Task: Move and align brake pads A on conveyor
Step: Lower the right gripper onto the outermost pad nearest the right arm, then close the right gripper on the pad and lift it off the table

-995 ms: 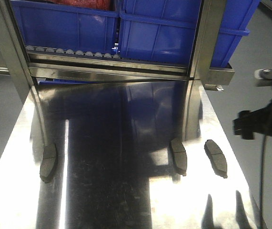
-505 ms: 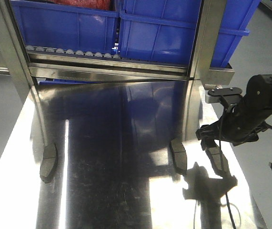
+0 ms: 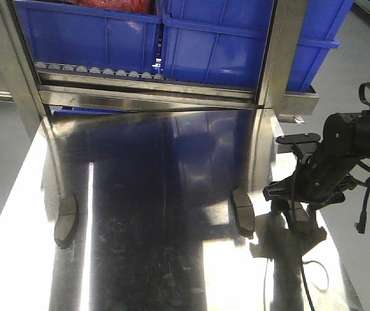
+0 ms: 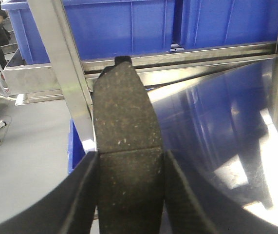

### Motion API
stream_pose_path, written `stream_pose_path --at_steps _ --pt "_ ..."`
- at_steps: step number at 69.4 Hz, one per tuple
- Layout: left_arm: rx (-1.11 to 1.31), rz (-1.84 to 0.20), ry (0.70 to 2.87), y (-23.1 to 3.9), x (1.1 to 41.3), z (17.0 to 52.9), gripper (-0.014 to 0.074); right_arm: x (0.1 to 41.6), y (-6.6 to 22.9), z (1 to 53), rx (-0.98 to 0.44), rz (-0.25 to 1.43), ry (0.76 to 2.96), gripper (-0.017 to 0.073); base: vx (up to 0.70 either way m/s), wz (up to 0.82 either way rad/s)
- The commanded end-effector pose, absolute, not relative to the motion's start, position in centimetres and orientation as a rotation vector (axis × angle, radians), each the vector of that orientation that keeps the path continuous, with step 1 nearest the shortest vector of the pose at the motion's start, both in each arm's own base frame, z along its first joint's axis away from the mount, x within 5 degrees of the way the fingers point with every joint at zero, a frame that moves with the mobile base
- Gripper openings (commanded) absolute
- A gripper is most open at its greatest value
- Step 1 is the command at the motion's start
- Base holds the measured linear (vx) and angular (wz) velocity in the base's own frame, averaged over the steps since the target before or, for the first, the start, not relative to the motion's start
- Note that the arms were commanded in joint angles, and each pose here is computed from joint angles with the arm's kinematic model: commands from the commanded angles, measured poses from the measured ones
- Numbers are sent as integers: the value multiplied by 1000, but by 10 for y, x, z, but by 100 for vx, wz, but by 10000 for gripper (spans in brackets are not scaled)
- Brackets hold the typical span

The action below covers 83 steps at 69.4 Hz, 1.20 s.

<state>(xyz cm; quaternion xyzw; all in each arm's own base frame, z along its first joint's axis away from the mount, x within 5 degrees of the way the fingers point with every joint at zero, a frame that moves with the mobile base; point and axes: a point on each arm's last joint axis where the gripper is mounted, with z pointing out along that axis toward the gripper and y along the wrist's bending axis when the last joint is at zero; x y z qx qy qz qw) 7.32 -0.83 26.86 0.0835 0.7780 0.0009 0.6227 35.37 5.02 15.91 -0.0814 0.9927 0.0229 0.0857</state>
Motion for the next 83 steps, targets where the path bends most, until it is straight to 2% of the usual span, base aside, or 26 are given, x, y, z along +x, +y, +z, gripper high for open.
stream_pose_path --at_steps 1,14,54,68,83 --pt "168 -8 1660 -8 74 288 183 359 50 182 -247 71 2869 571 0 0" --pt "168 -8 1660 -8 74 288 183 359 50 182 -251 70 2869 500 0 0" --pt "168 -8 1660 -8 74 288 183 359 50 181 -293 64 2874 164 0 0" --pt "168 -8 1660 -8 74 288 183 358 50 186 -291 66 2859 108 0 0" --pt "168 -8 1660 -8 74 288 183 356 50 203 -295 65 2797 93 0 0"
